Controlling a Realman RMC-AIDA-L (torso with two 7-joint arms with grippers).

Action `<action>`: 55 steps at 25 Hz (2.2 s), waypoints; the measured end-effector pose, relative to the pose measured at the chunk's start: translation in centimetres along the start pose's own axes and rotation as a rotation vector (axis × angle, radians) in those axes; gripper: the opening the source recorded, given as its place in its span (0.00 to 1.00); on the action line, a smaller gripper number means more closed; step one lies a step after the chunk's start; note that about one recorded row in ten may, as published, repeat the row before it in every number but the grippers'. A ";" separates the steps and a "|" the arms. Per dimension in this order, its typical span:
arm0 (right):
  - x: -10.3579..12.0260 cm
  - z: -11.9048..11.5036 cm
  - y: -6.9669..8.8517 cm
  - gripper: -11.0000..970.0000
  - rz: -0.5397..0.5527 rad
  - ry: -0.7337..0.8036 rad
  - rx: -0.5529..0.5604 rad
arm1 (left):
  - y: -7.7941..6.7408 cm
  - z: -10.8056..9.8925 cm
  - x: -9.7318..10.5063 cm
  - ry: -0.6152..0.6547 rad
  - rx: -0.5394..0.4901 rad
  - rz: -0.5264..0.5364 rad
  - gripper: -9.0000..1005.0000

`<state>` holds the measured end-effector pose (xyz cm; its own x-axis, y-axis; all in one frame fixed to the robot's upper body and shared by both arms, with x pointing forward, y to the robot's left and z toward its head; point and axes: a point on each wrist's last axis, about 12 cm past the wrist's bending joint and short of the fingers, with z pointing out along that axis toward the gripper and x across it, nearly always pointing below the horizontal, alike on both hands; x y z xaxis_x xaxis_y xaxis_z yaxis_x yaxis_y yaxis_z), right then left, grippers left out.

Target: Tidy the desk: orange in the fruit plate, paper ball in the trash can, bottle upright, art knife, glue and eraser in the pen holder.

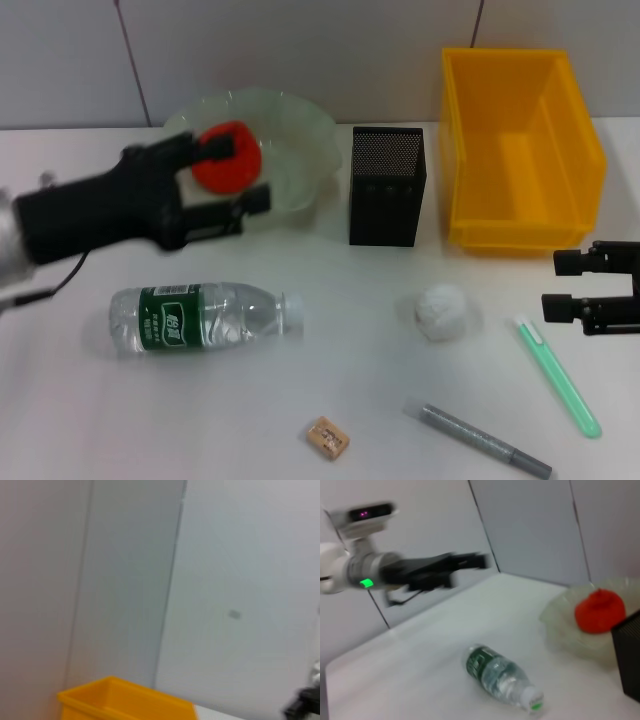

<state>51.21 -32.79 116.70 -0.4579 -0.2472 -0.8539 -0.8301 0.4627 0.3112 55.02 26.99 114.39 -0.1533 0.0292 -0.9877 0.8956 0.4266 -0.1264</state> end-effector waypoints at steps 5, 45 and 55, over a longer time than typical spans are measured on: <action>-3.0 0.6 0.1 0.75 0.036 0.110 0.035 | -2.0 -3.2 1.9 -0.029 0.058 -0.001 0.85; -6.3 20.3 -2.2 0.73 0.079 0.748 0.390 | -5.4 -6.7 7.6 0.005 0.085 -0.098 0.84; -6.4 20.4 -1.8 0.65 0.051 0.773 0.404 | -5.5 -6.8 8.0 0.017 0.086 -0.105 0.84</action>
<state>62.15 -14.68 113.04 -0.7001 -0.6586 -0.2757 -0.6938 0.7188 0.0446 46.00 30.97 107.83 -0.2548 0.0037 -0.9670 0.9065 0.3490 -0.2375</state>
